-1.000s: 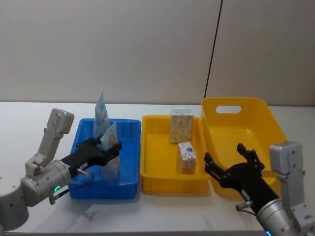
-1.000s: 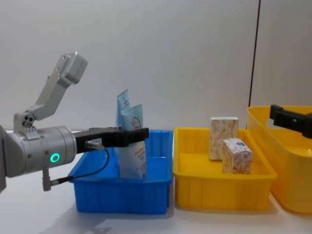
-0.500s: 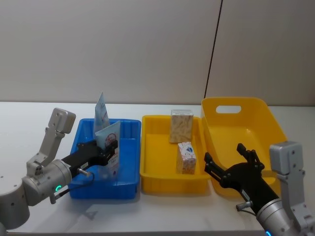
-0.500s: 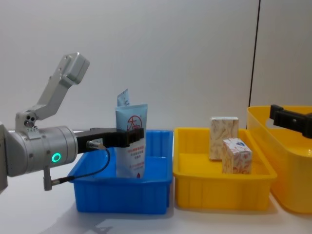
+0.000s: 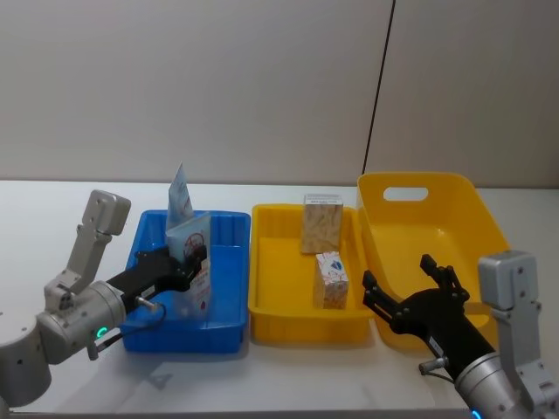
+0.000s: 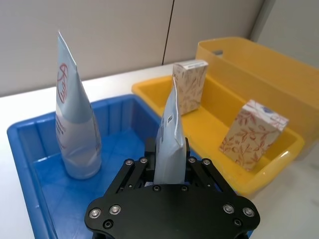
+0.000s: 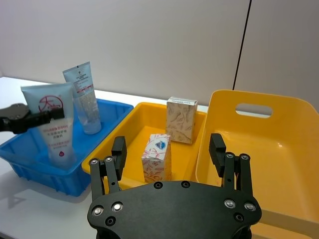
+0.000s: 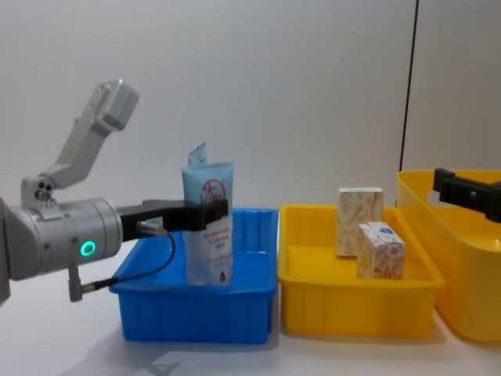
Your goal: Bimanual collaborative sorting of washing and personal care products
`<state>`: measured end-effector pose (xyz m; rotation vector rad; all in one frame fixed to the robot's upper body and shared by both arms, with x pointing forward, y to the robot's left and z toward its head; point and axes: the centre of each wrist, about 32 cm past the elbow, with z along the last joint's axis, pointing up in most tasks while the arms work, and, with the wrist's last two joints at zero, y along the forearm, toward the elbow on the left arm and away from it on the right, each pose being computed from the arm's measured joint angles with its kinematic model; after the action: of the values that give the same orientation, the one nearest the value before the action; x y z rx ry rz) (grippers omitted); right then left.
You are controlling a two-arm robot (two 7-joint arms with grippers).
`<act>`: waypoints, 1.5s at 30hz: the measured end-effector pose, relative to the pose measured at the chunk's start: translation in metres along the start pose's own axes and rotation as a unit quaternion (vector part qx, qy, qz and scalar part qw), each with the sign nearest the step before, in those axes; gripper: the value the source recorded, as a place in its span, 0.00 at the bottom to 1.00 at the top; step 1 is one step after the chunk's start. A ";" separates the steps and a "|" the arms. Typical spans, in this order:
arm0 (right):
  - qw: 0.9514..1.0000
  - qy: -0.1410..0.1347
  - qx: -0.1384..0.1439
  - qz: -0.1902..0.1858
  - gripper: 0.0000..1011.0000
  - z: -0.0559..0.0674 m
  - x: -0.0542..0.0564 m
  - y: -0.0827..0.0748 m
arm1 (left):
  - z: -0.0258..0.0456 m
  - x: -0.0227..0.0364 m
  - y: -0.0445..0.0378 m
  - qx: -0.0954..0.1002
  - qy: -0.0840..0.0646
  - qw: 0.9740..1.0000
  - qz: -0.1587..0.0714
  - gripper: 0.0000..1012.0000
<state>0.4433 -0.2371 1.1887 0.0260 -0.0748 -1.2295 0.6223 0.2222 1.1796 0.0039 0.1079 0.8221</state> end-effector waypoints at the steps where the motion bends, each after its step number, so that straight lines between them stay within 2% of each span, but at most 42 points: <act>1: 1.000 0.000 0.000 0.000 0.99 0.000 0.000 0.000 | 0.0019 0.0005 0.0006 -0.006 0.000 1.000 -0.001 0.23; 3: 1.000 0.000 0.000 0.000 0.99 0.000 0.000 0.000 | 0.0040 0.0012 0.0016 -0.013 -0.001 1.000 -0.003 0.23; 9: 1.000 0.000 0.000 0.000 0.99 0.000 0.000 0.000 | 0.0193 0.0060 0.0069 -0.043 -0.011 0.999 -0.008 0.23; 10: 1.000 0.000 0.000 0.000 0.99 0.000 0.000 0.000 | 0.0249 0.0075 0.0086 -0.052 -0.014 0.998 -0.010 0.23; 12: 1.000 0.000 0.000 0.000 0.99 0.000 0.000 0.000 | 0.0303 0.0089 0.0100 -0.060 -0.018 0.998 -0.012 0.23; 14: 1.000 0.000 0.000 0.000 0.99 0.000 0.000 0.000 | 0.0400 0.0112 0.0119 -0.074 -0.024 0.997 -0.017 0.23; 16: 1.000 0.000 0.000 0.000 0.99 0.000 0.000 0.000 | 0.0447 0.0121 0.0126 -0.081 -0.026 0.996 -0.021 0.23; 17: 1.000 0.000 0.000 0.000 0.99 0.000 0.000 0.000 | 0.0505 0.0134 0.0134 -0.089 -0.028 0.995 -0.025 0.23; 21: 1.000 0.000 0.000 0.000 0.99 0.000 0.000 0.000 | 0.0626 0.0155 0.0139 -0.108 -0.029 0.993 -0.045 0.23; 25: 1.000 0.000 0.000 0.000 0.99 0.000 0.000 0.000 | 0.0680 0.0160 0.0130 -0.117 -0.028 0.991 -0.060 0.23; 28: 1.000 0.000 0.000 0.000 0.99 0.000 0.000 0.000 | 0.0727 0.0163 0.0113 -0.126 -0.024 0.988 -0.083 0.23; 32: 1.000 0.000 0.000 0.000 0.99 0.000 0.000 0.000 | 0.0746 0.0158 0.0079 -0.129 -0.017 0.986 -0.108 0.23; 37: 1.000 0.000 0.000 0.000 0.99 0.000 0.000 0.000 | 0.0742 0.0146 0.0030 -0.129 -0.007 0.982 -0.139 0.23; 39: 1.000 0.000 0.000 0.000 0.99 0.000 0.000 0.000 | 0.0726 0.0137 -0.0009 -0.126 0.001 0.979 -0.161 0.23; 41: 1.000 0.000 0.000 0.000 0.99 0.000 0.000 0.000 | 0.0721 0.0134 -0.0019 -0.124 0.002 0.978 -0.165 0.23; 44: 1.000 0.000 0.000 0.000 0.99 0.000 0.000 0.000 | 0.0683 0.0118 -0.0070 -0.117 0.013 0.974 -0.192 0.23; 45: 1.000 0.000 0.000 0.000 0.99 0.000 0.000 0.000 | 0.0683 0.0118 -0.0070 -0.117 0.013 0.974 -0.192 0.23</act>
<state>0.4433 -0.2371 1.1887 0.0260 -0.0749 -1.2295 0.6421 0.2287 1.2461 -0.2439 0.0337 0.4436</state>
